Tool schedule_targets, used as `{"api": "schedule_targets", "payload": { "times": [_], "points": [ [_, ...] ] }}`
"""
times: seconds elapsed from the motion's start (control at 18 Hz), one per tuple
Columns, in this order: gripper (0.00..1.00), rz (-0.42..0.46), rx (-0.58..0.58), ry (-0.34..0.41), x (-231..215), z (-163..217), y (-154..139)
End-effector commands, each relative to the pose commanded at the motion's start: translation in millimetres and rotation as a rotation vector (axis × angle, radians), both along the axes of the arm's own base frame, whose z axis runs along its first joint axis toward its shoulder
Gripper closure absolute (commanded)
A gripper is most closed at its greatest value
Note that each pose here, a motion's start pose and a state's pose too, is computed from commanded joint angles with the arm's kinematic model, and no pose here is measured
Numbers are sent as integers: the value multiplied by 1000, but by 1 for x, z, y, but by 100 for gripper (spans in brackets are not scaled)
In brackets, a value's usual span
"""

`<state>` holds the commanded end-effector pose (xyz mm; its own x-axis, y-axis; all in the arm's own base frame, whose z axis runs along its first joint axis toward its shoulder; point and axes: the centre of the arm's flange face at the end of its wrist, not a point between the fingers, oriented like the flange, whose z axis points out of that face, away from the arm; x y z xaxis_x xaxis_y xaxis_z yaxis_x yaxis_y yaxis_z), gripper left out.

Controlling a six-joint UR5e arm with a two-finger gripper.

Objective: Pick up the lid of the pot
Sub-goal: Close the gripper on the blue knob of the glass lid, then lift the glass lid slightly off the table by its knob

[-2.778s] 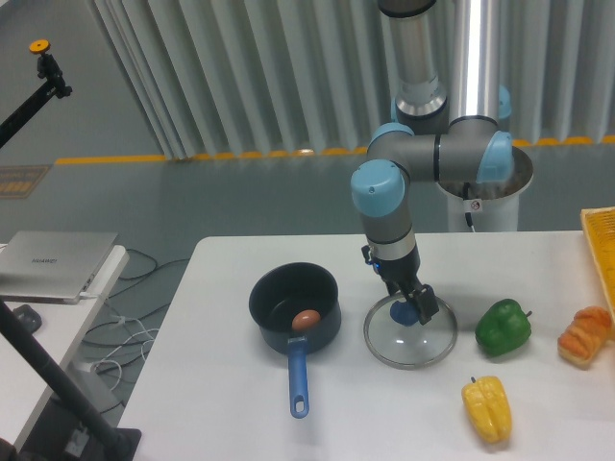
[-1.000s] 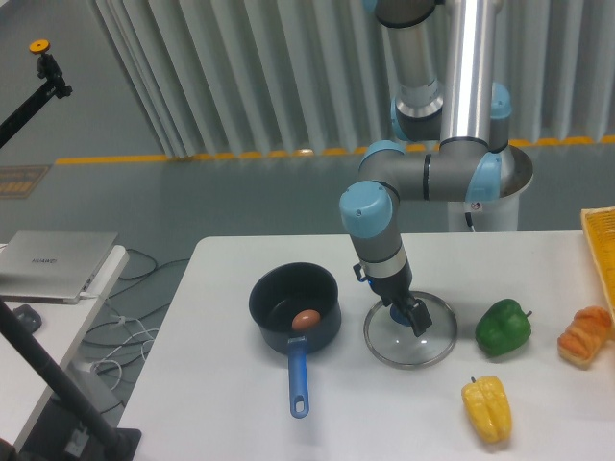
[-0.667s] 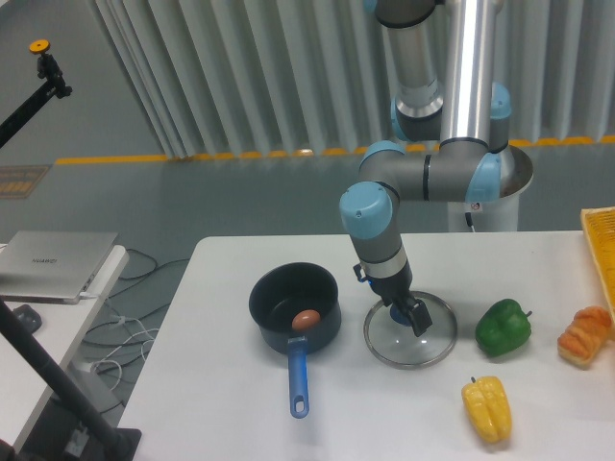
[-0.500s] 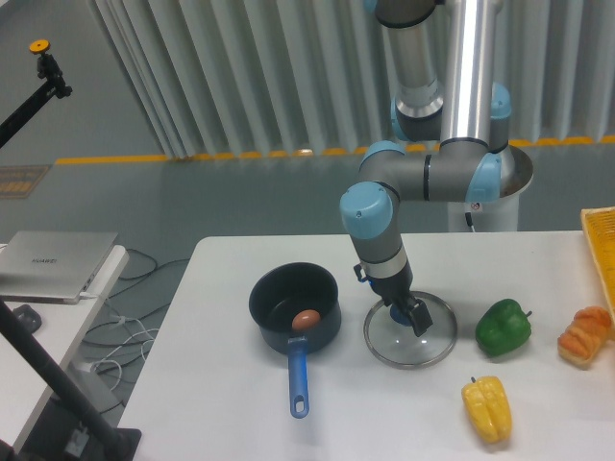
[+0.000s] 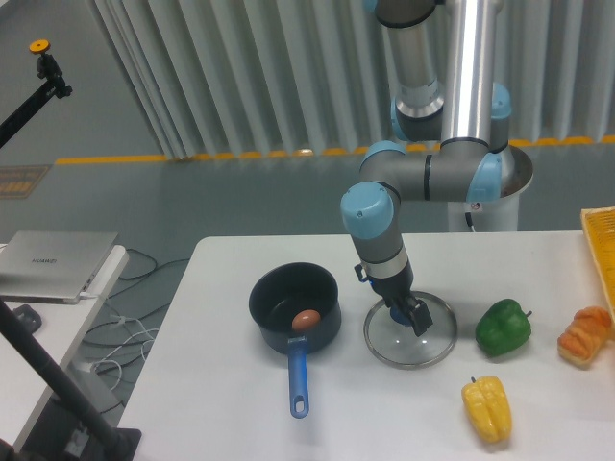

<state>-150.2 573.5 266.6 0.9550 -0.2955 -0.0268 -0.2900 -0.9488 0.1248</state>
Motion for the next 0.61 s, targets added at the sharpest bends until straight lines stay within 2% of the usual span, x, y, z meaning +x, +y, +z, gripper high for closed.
{"api": "schedule_targets", "payload": {
  "times": [0.33,0.61],
  "points": [
    [36,5,3,2,-2,2,-1],
    [41,5,10,5,-2,6,-1]
  ]
}}
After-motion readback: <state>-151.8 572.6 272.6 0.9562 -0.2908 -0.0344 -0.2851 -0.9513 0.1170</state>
